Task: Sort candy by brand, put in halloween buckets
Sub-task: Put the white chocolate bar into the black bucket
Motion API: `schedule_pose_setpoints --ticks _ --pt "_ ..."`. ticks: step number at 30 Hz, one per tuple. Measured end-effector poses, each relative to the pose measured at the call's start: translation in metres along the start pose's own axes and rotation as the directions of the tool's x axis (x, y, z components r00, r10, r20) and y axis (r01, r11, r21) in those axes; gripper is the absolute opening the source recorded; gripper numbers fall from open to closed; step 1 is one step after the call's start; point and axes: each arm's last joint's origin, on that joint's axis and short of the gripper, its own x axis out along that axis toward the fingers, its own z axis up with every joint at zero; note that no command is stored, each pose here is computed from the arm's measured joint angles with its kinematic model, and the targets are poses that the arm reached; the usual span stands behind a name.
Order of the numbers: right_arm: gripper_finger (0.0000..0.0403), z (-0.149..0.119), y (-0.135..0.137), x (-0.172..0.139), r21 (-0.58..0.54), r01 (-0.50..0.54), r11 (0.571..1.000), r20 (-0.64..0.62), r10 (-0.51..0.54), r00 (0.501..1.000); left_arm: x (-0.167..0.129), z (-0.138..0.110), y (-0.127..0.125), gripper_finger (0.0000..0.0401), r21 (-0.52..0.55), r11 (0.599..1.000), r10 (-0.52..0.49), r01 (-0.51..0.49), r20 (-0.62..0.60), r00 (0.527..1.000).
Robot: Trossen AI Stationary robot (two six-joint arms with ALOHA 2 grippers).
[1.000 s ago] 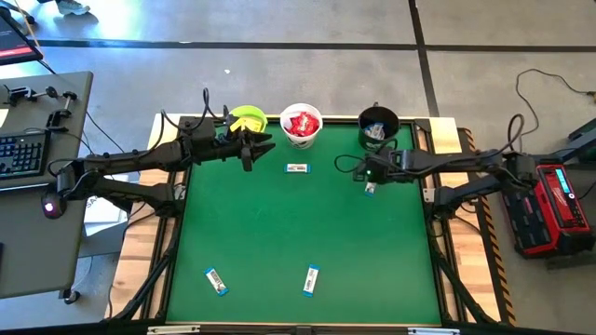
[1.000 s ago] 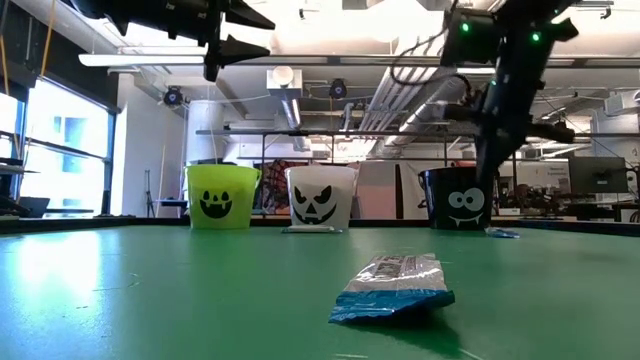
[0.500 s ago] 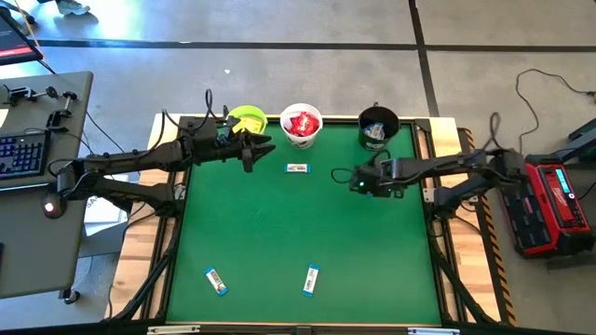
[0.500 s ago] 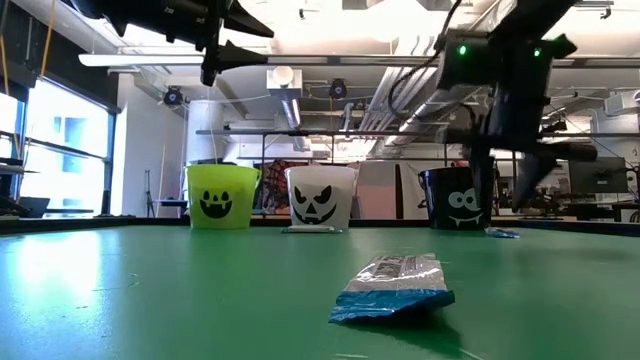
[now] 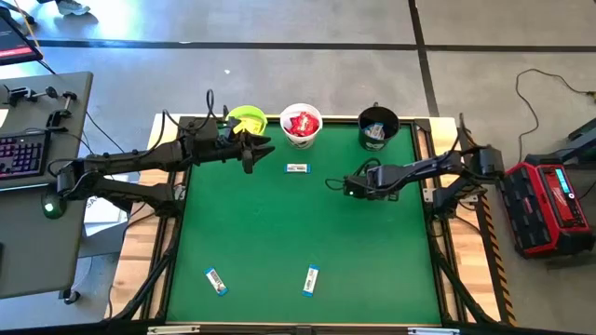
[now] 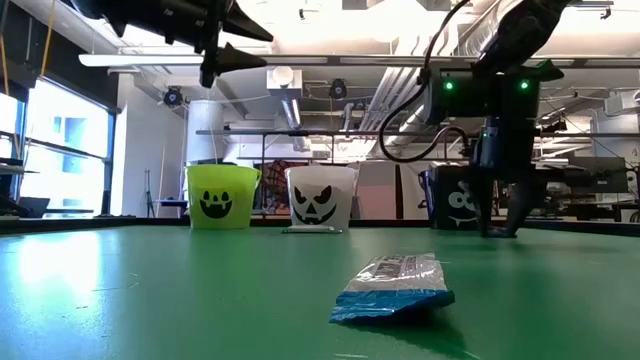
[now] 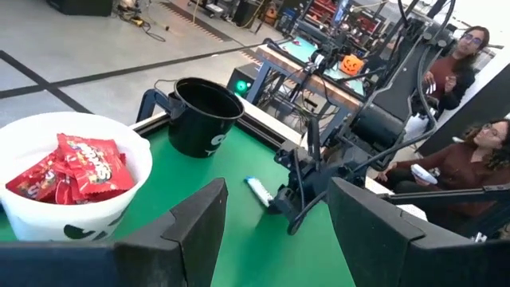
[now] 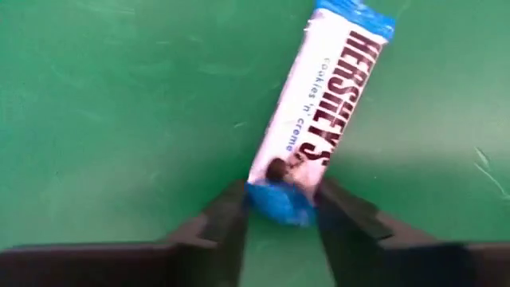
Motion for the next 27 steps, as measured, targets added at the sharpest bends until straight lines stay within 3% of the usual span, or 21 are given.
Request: schedule_pose_setpoints --ticks 4,6,13,17,20,23,27 --pt "0.0032 0.001 0.000 -0.001 -0.022 -0.004 1.000 0.018 0.005 1.000 0.000 -0.001 0.001 0.0211 0.000 1.000 0.007 -0.007 -0.013 1.000" --pt "0.0009 0.002 0.000 -0.002 -0.048 -0.007 0.999 0.018 0.008 1.000 0.000 -0.001 0.001 0.0211 0.000 1.000 0.008 -0.008 -0.014 1.000" --pt "0.0002 0.005 0.001 -0.013 -0.132 -0.019 0.991 0.009 0.020 1.000 0.000 -0.001 0.001 0.0211 0.001 1.000 0.014 -0.014 -0.010 1.000" --pt "0.0000 0.009 0.001 -0.028 -0.163 -0.069 0.984 0.013 0.072 0.997 0.000 -0.001 0.001 0.0211 0.001 1.000 0.014 -0.014 -0.010 1.000" --pt "0.0001 0.016 -0.002 -0.039 -0.250 -0.116 0.961 -0.004 0.119 0.993 0.000 -0.001 0.001 0.0211 0.006 1.000 0.014 -0.014 -0.010 1.000" --pt "0.0017 0.027 -0.004 -0.043 -0.420 -0.144 0.896 -0.038 0.141 0.989 0.000 -0.001 0.001 0.0211 0.029 0.999 0.014 -0.013 -0.010 1.000" --pt "0.0072 0.046 -0.006 -0.039 -0.693 -0.225 0.685 -0.159 0.159 0.974 0.000 -0.001 0.001 0.0211 0.053 0.999 0.014 -0.013 -0.010 1.000"
